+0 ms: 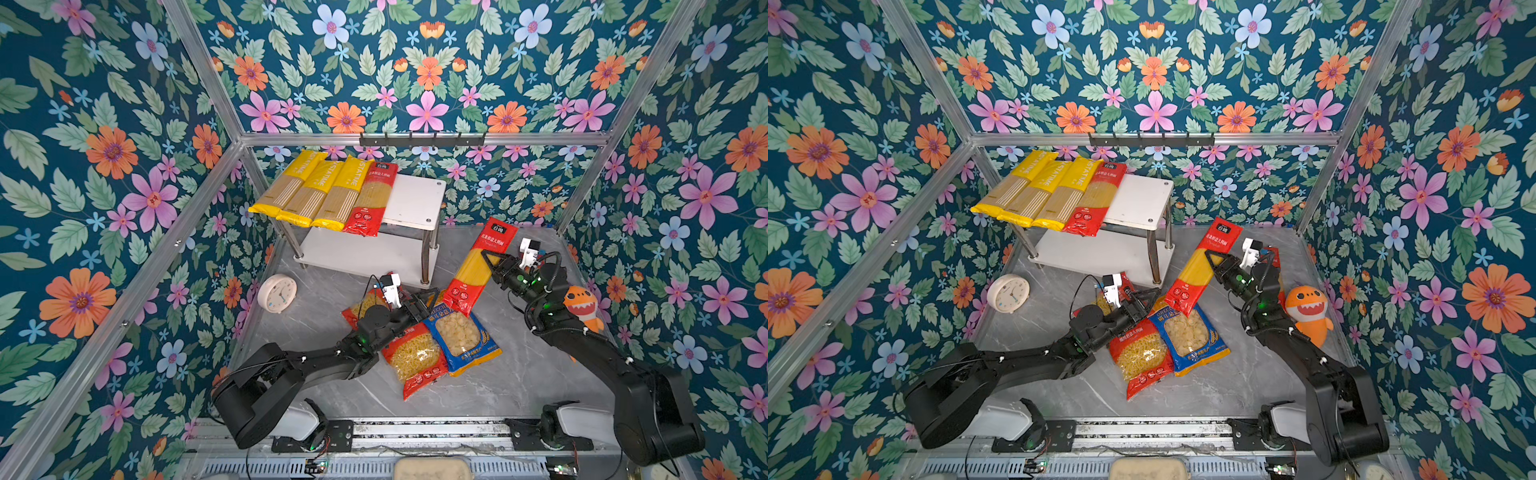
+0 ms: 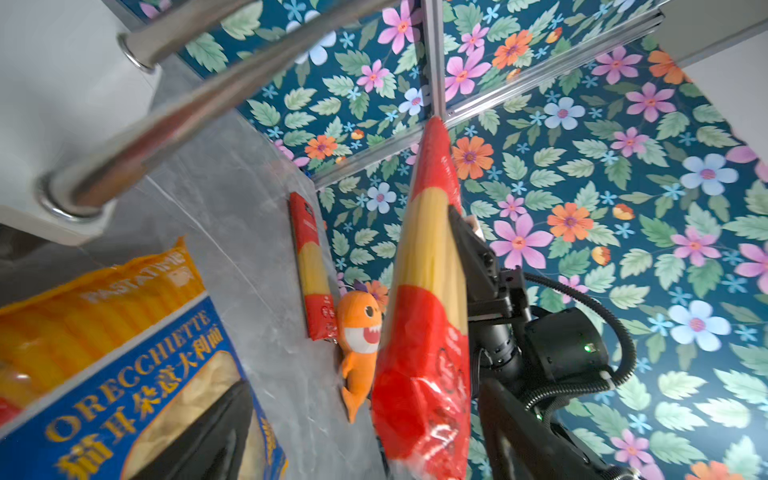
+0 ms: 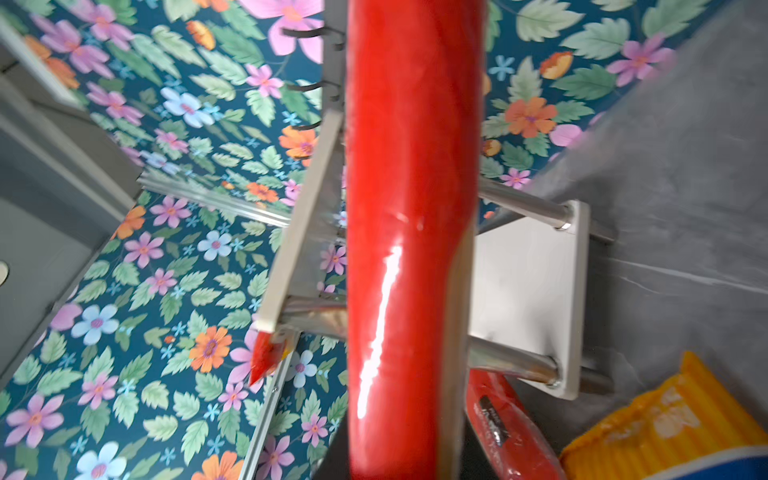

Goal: Place and organize the pasta boxes and bags onto the shelf
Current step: 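Raise the spaghetti pack upright with the right gripper while the left grasps it, then carry the pack with the left gripper onto the top tier while the right releases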

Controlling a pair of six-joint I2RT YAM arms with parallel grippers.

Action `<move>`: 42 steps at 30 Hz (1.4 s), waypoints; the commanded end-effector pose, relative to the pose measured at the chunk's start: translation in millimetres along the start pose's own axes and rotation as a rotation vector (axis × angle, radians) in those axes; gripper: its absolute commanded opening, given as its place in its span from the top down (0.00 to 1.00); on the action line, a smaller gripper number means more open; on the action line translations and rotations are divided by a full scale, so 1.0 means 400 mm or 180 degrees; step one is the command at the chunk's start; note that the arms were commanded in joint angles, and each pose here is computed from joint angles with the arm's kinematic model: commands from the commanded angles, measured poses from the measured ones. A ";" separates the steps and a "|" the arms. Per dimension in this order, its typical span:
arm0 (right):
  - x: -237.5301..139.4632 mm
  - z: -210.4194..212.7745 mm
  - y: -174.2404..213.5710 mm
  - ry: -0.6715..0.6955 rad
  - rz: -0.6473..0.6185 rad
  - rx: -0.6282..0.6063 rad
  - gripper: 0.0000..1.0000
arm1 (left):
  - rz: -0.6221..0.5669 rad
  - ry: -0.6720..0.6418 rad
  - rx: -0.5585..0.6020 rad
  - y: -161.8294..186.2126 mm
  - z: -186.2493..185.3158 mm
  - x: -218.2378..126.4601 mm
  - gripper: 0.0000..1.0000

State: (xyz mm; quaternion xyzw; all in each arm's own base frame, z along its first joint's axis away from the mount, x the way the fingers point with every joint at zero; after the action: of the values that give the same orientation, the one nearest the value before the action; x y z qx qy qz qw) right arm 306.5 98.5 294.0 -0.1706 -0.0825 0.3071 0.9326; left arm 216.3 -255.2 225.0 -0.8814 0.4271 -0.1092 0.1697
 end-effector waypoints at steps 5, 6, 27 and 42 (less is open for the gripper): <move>-0.025 0.091 -0.016 -0.0137 -0.0259 -0.0158 0.85 | 0.0063 0.0771 0.0025 0.012 -0.104 0.030 0.17; -0.027 0.105 -0.014 -0.0164 -0.0277 -0.0163 0.85 | 0.0075 0.0788 0.0036 0.016 -0.106 0.035 0.18; -0.037 0.225 0.012 -0.0532 -0.0508 -0.0170 0.86 | -0.0042 0.1130 0.0018 -0.005 -0.179 0.087 0.50; -0.015 0.255 0.020 -0.0705 -0.0438 -0.0161 0.76 | -0.0128 0.1284 0.0038 -0.023 -0.217 0.083 0.77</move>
State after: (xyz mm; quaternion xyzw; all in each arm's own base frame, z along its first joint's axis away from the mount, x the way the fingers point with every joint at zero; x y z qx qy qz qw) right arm 275.5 129.1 361.8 -0.1646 -0.1399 0.2671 0.9391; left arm 219.2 -296.9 298.3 -0.8592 0.4345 -0.2549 0.0897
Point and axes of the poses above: each gripper's point midway between its finger pads, its own x axis out along the fingers, its own z axis along the line the jaws close on, y = z × x, the point moved 9 cm from there along -x, back along the fingers
